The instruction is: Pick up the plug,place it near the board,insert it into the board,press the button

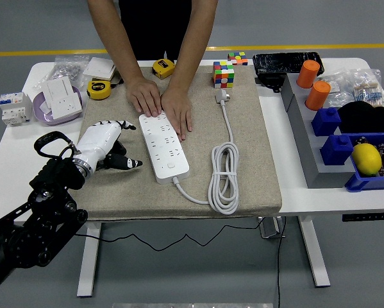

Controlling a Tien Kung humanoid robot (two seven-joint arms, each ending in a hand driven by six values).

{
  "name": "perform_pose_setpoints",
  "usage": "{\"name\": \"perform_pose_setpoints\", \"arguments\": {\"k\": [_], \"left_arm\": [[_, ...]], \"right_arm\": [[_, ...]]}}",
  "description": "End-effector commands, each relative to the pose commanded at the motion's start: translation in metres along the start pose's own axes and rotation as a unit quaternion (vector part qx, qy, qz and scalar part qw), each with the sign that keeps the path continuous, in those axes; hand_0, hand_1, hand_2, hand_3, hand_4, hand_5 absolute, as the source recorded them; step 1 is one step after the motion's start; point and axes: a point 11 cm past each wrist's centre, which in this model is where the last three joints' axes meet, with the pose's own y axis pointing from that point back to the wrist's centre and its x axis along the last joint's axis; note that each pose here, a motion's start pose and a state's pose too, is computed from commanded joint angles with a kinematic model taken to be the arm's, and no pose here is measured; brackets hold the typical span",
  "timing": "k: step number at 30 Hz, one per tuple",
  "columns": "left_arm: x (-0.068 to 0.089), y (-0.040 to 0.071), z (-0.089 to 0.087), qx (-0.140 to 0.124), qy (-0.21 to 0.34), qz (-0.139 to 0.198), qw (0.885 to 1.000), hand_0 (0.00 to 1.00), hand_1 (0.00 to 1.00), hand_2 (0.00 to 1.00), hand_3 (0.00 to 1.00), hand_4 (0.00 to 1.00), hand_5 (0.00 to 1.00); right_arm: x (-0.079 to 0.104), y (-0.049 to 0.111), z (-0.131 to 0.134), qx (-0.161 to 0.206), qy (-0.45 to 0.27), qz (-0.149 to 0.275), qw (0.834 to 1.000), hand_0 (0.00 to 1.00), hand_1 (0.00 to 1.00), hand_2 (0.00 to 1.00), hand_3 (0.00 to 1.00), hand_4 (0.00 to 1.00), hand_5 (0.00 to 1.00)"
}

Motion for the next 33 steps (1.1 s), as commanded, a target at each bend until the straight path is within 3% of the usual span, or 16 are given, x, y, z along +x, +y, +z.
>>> {"name": "perform_pose_setpoints", "arguments": {"k": [3,4,9,10,15,16,21,22,27,28,33], "left_arm": [[0.000,-0.001,-0.007,0.014,0.003,0.013,1.000,0.842,0.869,0.818,0.789,0.998,0.306],[0.001,-0.001,-0.009,0.018,0.003,0.017,1.000,0.727,0.826,0.802,0.788,0.998,0.314],[-0.002,0.001,-0.025,0.051,-0.006,0.029,0.998,0.727,0.826,0.802,0.788,0.998,0.314],[-0.002,0.002,-0.027,0.056,-0.007,0.030,0.998,0.488,0.643,0.660,0.735,0.998,0.316],[-0.005,0.004,-0.034,0.075,-0.014,0.029,0.997,0.488,0.643,0.660,0.735,0.998,0.316],[-0.005,0.005,-0.035,0.077,-0.014,0.030,0.996,0.415,0.508,0.538,0.623,0.998,0.326],[-0.003,0.005,-0.034,0.077,-0.007,0.042,0.996,0.415,0.508,0.538,0.623,0.998,0.326],[-0.003,0.005,-0.033,0.076,-0.006,0.044,0.996,0.348,0.345,0.383,0.436,0.998,0.326],[-0.002,0.005,-0.031,0.071,0.000,0.049,0.996,0.348,0.345,0.383,0.436,0.998,0.326],[-0.002,0.005,-0.031,0.070,0.001,0.050,0.996,0.314,0.250,0.296,0.333,0.998,0.328],[0.000,0.004,-0.029,0.065,0.004,0.054,0.996,0.314,0.250,0.296,0.333,0.998,0.328]], "right_arm": [[0.000,0.000,0.001,-0.001,0.000,0.000,1.000,0.992,0.855,0.803,0.818,0.998,0.998],[0.000,0.000,0.002,-0.002,0.000,0.000,1.000,0.996,0.853,0.803,0.816,0.998,0.994],[0.000,0.000,0.005,-0.005,0.000,0.000,1.000,0.996,0.853,0.803,0.816,0.998,0.994],[0.000,0.000,0.005,-0.005,-0.001,0.001,1.000,0.998,0.852,0.803,0.815,0.998,0.994],[0.000,0.000,0.004,-0.003,-0.001,0.001,1.000,0.998,0.852,0.803,0.815,0.998,0.994],[0.000,0.000,0.003,-0.002,-0.001,0.001,1.000,0.998,0.854,0.802,0.814,0.998,0.992],[0.000,0.000,0.002,0.000,-0.001,0.002,1.000,0.998,0.854,0.802,0.814,0.998,0.992],[0.000,0.000,0.001,0.000,-0.001,0.002,1.000,0.998,0.852,0.802,0.813,0.998,0.988],[0.001,0.000,0.001,0.000,-0.001,0.004,1.000,0.998,0.852,0.802,0.813,0.998,0.988],[0.002,0.000,0.002,0.000,-0.001,0.004,1.000,0.998,0.852,0.799,0.812,0.998,0.982],[0.002,0.000,0.001,0.000,-0.002,0.005,1.000,0.998,0.852,0.799,0.812,0.998,0.982]]}}
